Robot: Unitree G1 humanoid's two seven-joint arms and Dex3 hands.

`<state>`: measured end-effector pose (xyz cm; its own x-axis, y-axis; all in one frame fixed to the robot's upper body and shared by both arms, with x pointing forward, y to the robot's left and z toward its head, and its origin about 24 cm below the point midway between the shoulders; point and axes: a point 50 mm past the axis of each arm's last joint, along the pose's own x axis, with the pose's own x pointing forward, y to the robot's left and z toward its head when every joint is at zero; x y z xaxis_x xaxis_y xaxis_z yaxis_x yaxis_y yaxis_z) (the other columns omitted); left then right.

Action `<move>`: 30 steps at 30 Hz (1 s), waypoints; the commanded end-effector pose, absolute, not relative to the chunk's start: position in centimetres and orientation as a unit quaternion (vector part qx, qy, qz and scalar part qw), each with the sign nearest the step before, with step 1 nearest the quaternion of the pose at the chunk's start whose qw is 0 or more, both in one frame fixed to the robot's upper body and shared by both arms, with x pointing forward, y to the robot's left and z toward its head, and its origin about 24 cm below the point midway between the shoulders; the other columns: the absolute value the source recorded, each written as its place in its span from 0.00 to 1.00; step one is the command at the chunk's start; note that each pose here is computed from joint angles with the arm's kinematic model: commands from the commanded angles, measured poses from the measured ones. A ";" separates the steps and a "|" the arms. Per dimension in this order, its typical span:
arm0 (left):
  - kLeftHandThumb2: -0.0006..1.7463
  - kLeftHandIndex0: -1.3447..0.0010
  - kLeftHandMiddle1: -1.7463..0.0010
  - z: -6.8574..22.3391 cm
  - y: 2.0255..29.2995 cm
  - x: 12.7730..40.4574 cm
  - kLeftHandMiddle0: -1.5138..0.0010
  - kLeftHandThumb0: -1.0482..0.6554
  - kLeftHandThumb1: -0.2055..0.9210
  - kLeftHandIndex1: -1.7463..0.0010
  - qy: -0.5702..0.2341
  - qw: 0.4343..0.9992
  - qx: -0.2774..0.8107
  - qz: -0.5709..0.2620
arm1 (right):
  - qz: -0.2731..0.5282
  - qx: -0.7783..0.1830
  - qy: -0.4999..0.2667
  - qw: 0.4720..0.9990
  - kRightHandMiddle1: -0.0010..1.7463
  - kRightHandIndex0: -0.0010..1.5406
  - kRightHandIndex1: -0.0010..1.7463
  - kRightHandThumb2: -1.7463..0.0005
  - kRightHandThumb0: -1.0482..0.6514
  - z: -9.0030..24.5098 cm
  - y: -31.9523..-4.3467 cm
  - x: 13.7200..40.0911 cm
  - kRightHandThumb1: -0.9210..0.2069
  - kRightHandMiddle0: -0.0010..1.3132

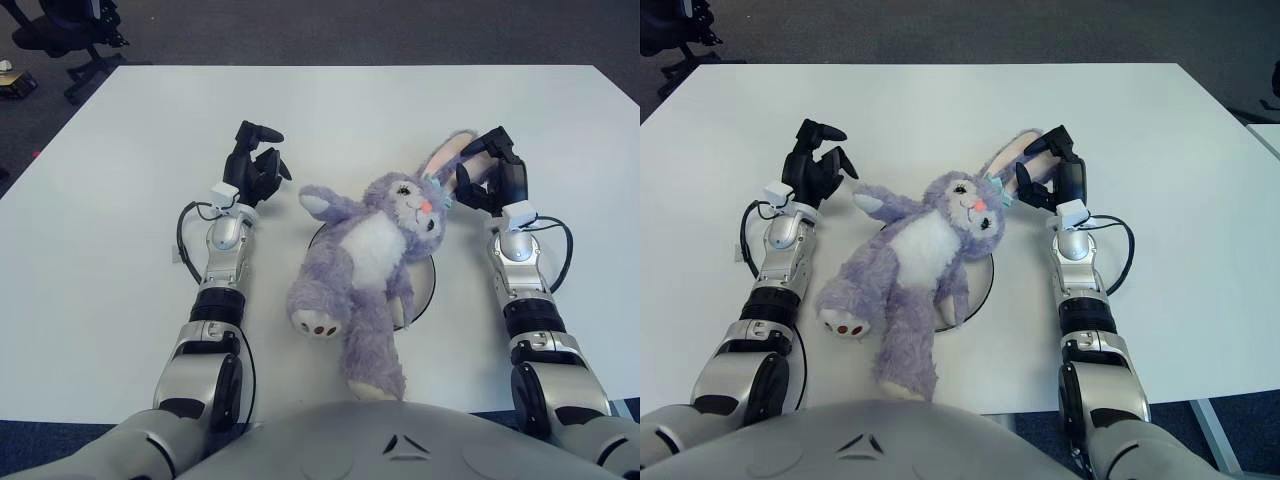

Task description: Put the doll into the plate.

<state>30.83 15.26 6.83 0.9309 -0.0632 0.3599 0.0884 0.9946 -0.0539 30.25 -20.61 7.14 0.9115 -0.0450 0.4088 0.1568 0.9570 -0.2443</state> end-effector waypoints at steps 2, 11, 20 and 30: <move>0.27 0.82 0.00 0.2 15.3 26.6 0.42 0.41 1.00 0.02 -0.062 0.997 -0.050 -0.010 | -0.050 -0.137 -0.088 0.985 1.00 0.62 1.00 0.50 0.39 1.2 -20.7 27.2 0.24 0.28; 0.27 0.81 0.00 0.4 15.3 26.5 0.41 0.41 1.00 0.03 -0.063 0.997 -0.040 -0.008 | -0.060 -0.080 -0.073 0.992 1.00 0.62 1.00 0.50 0.39 1.1 -20.6 27.7 0.24 0.28; 0.26 0.80 0.00 0.2 15.3 26.5 0.41 0.41 1.00 0.03 -0.043 0.999 -0.033 -0.002 | -0.072 -0.009 0.026 0.997 1.00 0.64 1.00 0.53 0.39 0.4 -21.1 28.5 0.20 0.26; 0.27 0.82 0.00 0.2 15.4 26.5 0.40 0.41 1.00 0.02 -0.019 0.999 -0.031 -0.003 | -0.076 -0.018 0.044 0.996 1.00 0.63 1.00 0.56 0.40 0.8 -21.4 28.4 0.17 0.24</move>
